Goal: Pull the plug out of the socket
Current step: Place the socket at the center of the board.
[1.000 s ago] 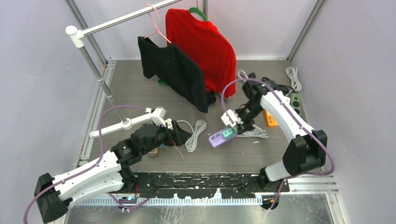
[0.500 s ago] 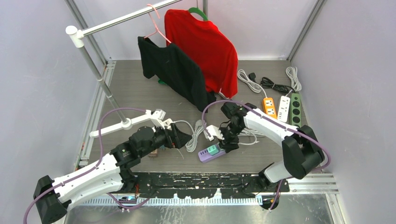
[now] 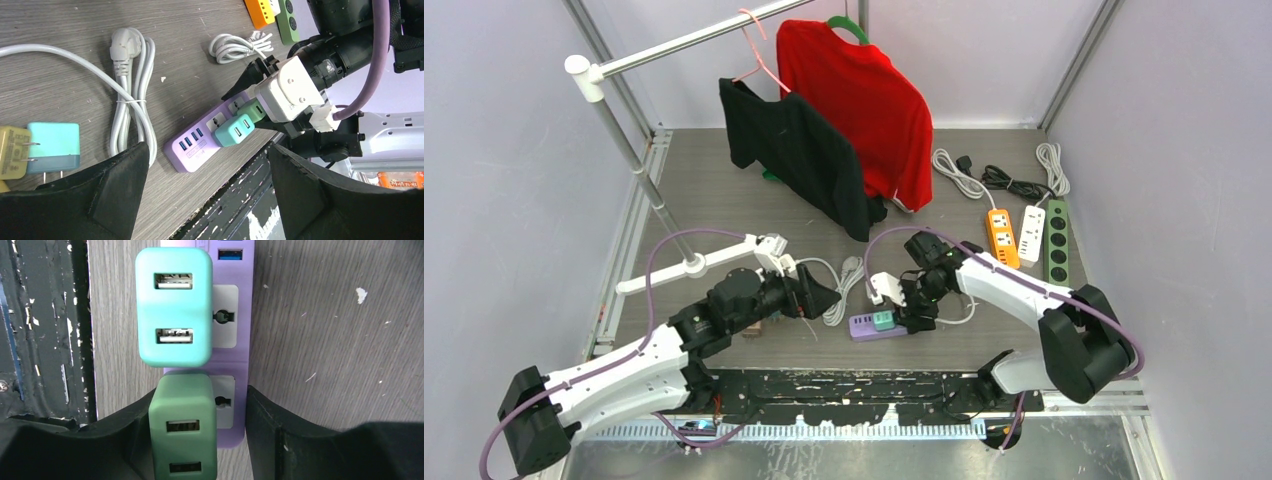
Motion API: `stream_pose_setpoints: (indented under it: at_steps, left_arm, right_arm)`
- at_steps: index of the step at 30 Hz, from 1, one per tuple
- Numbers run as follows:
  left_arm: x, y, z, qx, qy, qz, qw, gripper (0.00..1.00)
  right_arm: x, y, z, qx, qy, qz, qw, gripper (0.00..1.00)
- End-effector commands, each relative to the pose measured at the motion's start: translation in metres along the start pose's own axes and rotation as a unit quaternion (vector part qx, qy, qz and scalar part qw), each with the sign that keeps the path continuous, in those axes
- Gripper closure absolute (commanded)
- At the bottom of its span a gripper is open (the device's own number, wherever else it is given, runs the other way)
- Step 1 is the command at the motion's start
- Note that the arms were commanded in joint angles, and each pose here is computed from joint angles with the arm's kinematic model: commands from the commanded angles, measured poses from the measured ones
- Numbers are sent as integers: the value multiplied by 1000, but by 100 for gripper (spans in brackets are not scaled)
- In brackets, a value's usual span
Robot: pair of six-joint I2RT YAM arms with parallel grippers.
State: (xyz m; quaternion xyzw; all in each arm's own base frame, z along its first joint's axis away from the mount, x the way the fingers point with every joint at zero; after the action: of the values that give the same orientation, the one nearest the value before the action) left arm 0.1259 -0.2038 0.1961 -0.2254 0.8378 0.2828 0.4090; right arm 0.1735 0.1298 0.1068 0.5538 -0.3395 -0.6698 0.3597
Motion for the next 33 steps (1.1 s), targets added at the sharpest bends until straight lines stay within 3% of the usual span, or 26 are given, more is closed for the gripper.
stream_pose_setpoints:
  at_steps: [1, 5, 6, 7, 20, 30, 33]
  left_arm:
    - [-18, -1, -14, 37, -7, -33, 999, 12]
    - [-22, 3, -16, 44, -5, -39, 998, 12]
    - [-23, 4, -17, 45, -5, -43, 998, 12]
    - [-25, 6, -18, 46, -4, -47, 998, 12]
    - [-45, 28, -25, 49, -23, -84, 995, 12]
    - [-59, 40, -29, 34, -35, -92, 995, 12]
    - [-58, 42, -29, 37, -46, -88, 994, 12]
  right_arm:
    - [-3, 11, 6, -6, -10, 6, 1000, 37]
    - [-8, 25, 9, -28, -2, 29, 999, 21]
    - [-10, 29, 9, -32, 2, 33, 999, 7]
    - [-13, 33, 9, -34, 7, 35, 999, 1]
    - [-52, 112, 20, -43, 40, 20, 998, 0]
    - [-116, 168, 18, 13, 32, -105, 994, 0]
    - [-128, 171, 10, 28, -3, -127, 992, 0]
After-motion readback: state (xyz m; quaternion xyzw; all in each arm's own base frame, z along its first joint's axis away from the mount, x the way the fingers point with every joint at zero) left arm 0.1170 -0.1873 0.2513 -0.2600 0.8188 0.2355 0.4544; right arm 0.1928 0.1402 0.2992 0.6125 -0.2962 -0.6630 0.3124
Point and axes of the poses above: each gripper's point midway between its finger pads, its own y axis back along the fingers, its own z axis along the line the jaws close on, x = y × z, the point moved 8 cm from there along y, back along the fingers, and after that the axes turned 11 degrees about -y, right-handed, at the moved point
